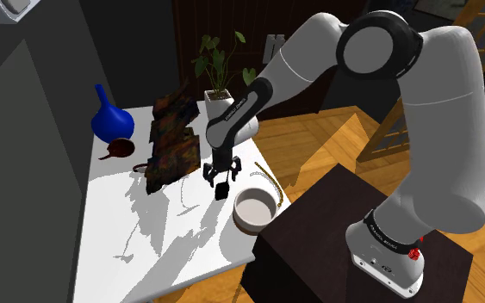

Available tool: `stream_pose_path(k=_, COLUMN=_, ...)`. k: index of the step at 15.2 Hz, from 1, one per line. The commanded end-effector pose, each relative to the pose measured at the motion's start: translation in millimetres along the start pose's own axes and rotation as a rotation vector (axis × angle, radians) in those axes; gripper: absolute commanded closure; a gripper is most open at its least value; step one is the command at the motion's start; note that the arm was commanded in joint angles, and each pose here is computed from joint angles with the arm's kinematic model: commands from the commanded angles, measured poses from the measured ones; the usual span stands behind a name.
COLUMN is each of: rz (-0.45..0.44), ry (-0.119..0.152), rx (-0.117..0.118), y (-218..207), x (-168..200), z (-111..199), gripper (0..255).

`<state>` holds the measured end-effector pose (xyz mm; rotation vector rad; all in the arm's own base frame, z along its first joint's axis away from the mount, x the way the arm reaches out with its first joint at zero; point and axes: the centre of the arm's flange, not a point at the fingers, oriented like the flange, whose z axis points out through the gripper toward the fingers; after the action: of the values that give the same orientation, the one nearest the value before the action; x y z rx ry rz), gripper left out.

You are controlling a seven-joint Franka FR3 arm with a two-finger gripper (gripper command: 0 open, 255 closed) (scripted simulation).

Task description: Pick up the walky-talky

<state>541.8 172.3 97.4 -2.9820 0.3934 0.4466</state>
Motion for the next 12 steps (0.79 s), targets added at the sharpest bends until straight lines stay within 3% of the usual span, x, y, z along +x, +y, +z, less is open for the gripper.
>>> stream_pose_path(k=1, rz=0.001, ry=0.001, rx=0.001, y=0, x=4, z=10, gripper=0)
stream_pose_path(k=5, rz=0.001, ry=0.001, rx=0.001, y=1, x=8, z=23, gripper=0)
stream_pose_path(k=6, rz=0.001, ry=0.001, rx=0.001, y=1, x=8, z=22, gripper=255)
stream_pose_path(k=12, rz=0.001, ry=0.001, rx=0.001, y=1, x=8, z=22, gripper=255)
